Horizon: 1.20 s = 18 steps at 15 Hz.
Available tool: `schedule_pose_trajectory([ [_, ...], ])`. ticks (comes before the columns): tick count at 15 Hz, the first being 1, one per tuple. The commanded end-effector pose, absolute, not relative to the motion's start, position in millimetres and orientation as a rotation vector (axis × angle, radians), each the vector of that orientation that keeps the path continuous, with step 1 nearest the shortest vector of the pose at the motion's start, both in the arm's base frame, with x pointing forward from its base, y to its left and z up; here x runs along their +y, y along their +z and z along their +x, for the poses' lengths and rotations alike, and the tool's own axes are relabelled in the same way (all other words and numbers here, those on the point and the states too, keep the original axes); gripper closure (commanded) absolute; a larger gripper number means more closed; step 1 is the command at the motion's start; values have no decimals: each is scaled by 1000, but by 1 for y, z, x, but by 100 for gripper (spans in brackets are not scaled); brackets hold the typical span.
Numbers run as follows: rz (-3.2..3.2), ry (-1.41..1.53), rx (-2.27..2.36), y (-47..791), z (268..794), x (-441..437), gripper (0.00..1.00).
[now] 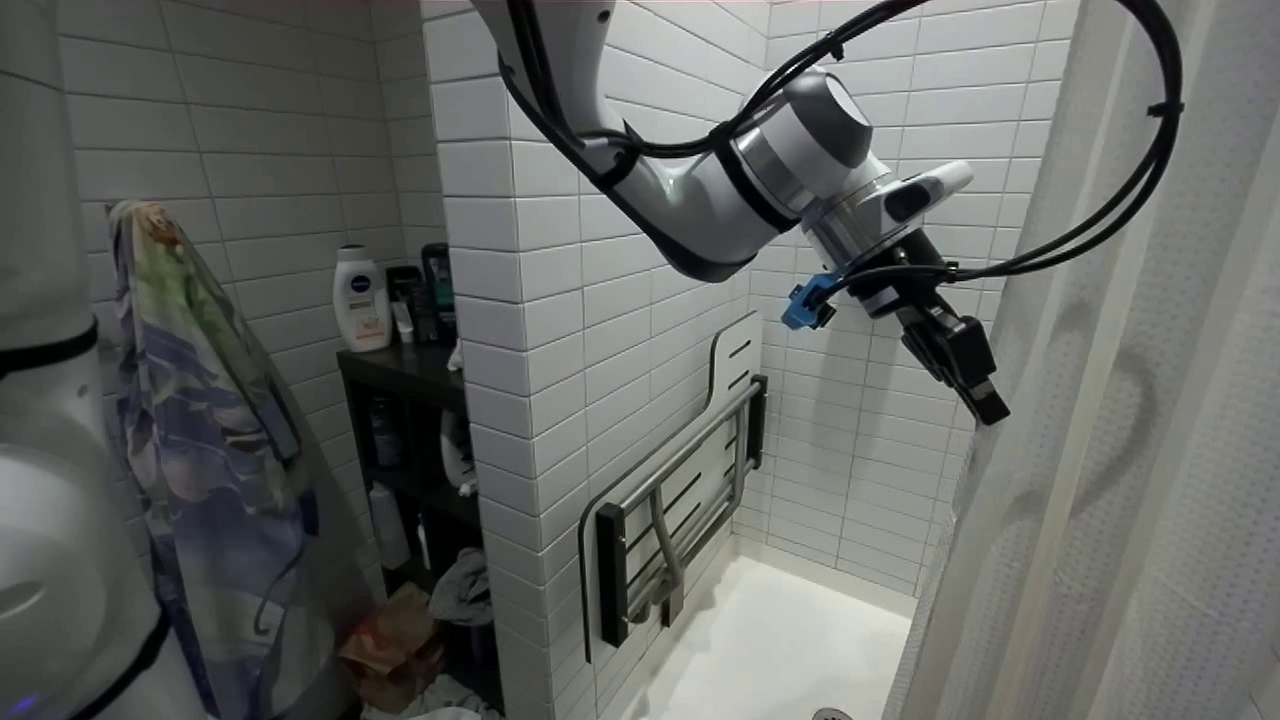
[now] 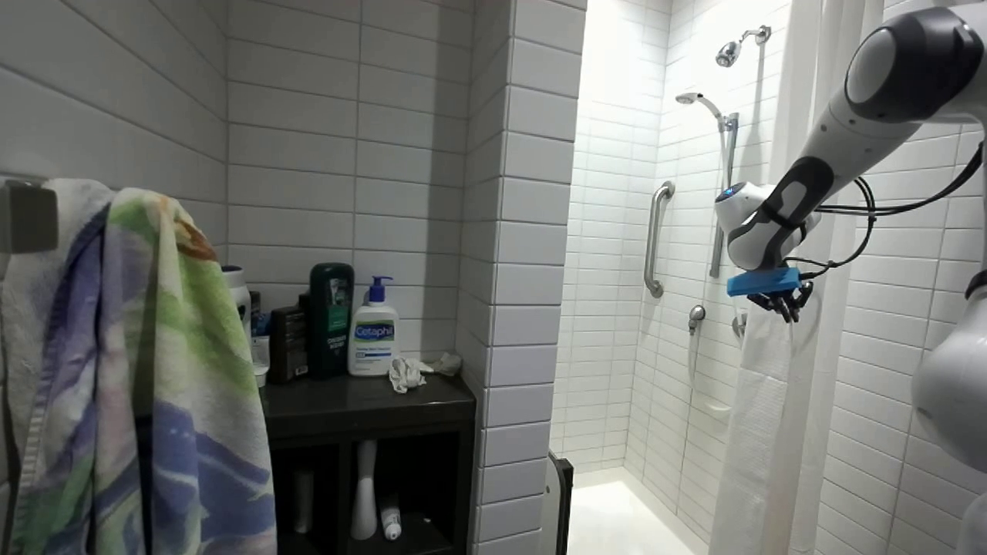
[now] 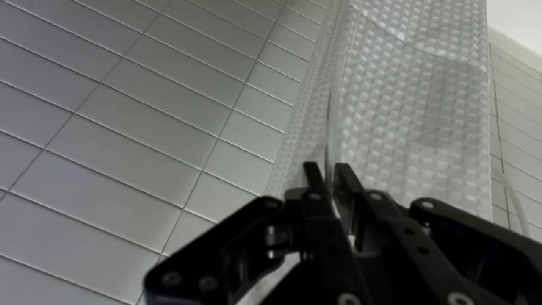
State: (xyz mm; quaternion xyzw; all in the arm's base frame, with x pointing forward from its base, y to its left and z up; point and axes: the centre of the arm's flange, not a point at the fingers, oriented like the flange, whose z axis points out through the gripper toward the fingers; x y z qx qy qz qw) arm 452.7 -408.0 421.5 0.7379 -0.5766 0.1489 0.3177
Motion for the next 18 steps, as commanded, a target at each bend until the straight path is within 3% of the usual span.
schedule_pose_trajectory([
  [1,1974,371,-1538,434,448,-410,100],
  [18,2732,29,-1030,431,428,-283,99],
])
